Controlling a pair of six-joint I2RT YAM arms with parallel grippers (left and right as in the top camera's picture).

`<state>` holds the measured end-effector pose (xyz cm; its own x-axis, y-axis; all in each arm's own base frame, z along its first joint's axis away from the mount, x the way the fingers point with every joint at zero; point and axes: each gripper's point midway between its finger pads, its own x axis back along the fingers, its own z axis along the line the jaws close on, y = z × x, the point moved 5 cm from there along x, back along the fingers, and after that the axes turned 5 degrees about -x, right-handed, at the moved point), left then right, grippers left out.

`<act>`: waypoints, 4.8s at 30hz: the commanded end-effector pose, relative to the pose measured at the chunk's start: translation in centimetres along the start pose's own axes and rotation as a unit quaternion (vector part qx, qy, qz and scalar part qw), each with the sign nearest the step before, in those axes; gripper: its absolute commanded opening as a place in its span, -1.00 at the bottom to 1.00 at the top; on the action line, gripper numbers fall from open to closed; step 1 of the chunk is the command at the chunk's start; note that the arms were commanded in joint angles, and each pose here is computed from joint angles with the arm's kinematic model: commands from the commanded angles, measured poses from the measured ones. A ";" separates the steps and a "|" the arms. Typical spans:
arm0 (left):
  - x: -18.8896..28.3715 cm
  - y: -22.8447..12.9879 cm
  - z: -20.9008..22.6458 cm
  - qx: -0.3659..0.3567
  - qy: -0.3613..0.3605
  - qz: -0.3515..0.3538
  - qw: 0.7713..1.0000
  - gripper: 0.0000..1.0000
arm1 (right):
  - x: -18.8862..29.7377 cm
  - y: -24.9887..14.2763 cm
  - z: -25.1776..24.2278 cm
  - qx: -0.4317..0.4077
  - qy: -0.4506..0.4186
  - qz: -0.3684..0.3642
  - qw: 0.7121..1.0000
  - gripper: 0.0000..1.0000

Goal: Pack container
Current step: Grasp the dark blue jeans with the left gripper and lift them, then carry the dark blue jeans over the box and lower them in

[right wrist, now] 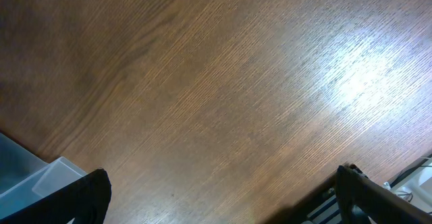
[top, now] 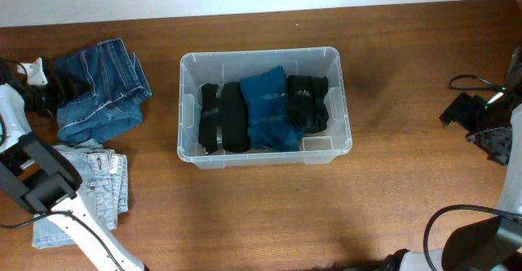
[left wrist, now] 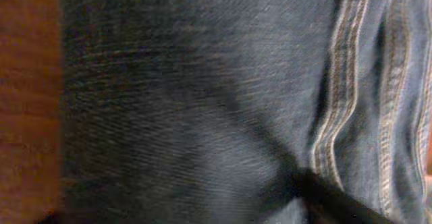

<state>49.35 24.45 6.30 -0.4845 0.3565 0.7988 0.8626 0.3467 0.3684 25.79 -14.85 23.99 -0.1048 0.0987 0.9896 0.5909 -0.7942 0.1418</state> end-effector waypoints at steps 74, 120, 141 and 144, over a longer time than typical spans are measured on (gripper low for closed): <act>12.5 -15.6 -57.8 -0.095 -0.158 0.073 0.980 -0.98 | 0.0 0.1 -0.1 -0.002 -0.001 0.000 1.000 0.97; 4.1 -18.2 -55.8 -0.002 -0.078 0.133 0.988 -0.89 | 0.0 0.1 -0.1 -0.002 -0.001 0.000 1.000 0.97; 0.8 -19.9 -53.9 -0.052 -0.054 0.161 0.984 -0.21 | 0.0 0.1 -0.1 -0.002 -0.001 0.000 1.000 0.97; 0.7 -19.6 -54.2 -0.086 -0.066 0.152 0.983 -0.21 | 0.0 0.1 -0.1 -0.002 -0.001 0.000 1.000 0.97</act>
<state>40.34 -28.64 24.16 -0.1963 0.4982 0.8446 0.9788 0.1513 0.1383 25.79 -14.85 23.99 -0.1048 0.0987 0.9896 0.5900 -0.7949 0.1417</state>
